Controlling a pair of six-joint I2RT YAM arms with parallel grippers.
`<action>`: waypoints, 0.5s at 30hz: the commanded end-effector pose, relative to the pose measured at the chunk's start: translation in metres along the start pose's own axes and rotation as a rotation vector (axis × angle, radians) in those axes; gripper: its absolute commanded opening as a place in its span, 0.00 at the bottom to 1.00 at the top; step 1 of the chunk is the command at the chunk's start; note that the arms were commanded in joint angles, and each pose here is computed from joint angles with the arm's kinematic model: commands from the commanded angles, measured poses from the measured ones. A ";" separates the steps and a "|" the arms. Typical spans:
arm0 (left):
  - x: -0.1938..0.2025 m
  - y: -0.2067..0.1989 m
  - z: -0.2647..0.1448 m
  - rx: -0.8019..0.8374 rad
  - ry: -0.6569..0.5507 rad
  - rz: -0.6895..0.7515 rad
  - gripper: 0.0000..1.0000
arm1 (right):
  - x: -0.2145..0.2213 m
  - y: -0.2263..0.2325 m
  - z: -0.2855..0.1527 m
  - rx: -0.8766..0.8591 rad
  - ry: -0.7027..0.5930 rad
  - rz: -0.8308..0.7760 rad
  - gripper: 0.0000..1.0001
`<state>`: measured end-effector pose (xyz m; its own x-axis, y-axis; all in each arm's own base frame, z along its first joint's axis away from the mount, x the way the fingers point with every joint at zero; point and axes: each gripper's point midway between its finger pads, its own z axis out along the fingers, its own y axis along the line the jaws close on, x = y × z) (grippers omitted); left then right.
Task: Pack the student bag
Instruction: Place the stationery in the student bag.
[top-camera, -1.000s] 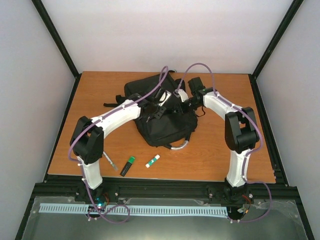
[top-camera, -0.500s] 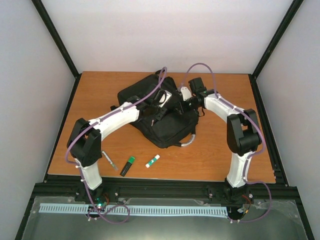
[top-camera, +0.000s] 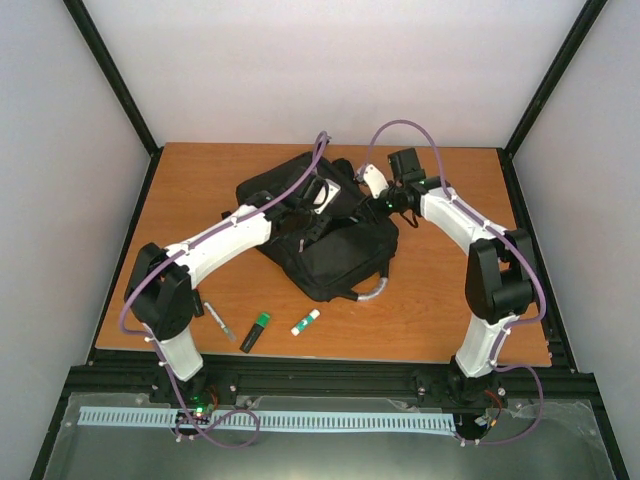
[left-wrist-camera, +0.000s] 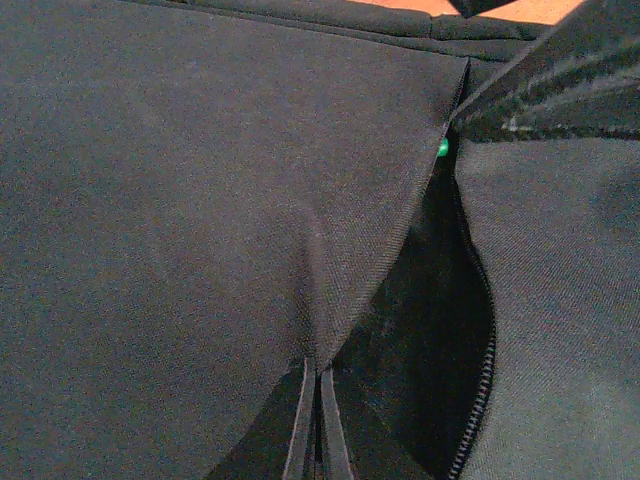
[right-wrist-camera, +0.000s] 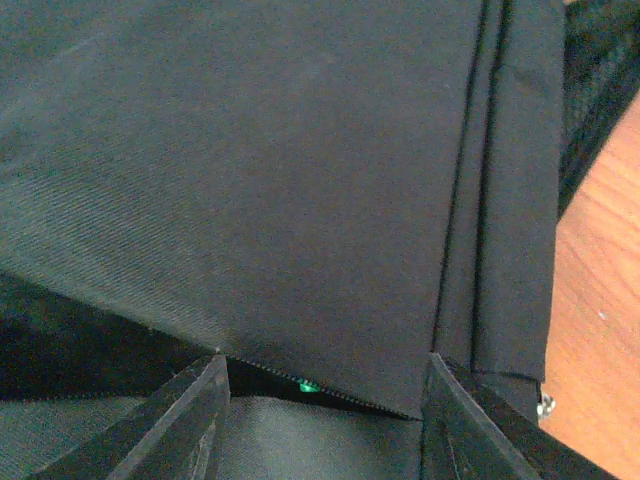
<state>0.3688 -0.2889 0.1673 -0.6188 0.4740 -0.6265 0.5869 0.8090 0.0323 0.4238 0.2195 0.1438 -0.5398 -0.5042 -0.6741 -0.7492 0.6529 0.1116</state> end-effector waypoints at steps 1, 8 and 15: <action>-0.033 -0.012 -0.033 0.043 -0.126 0.021 0.01 | 0.000 0.014 0.005 -0.024 -0.013 -0.215 0.54; -0.039 -0.013 -0.040 0.051 -0.151 0.017 0.01 | -0.004 0.023 0.025 0.029 -0.010 -0.351 0.57; -0.041 -0.013 -0.049 0.054 -0.168 0.004 0.01 | -0.032 -0.007 0.036 0.236 -0.086 -0.327 0.57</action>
<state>0.3656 -0.2889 0.1768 -0.6095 0.4673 -0.6404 0.5930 0.8049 0.0229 0.4255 0.2521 0.1238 -0.2829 -0.6915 -0.6647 -0.8492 0.5027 -0.1616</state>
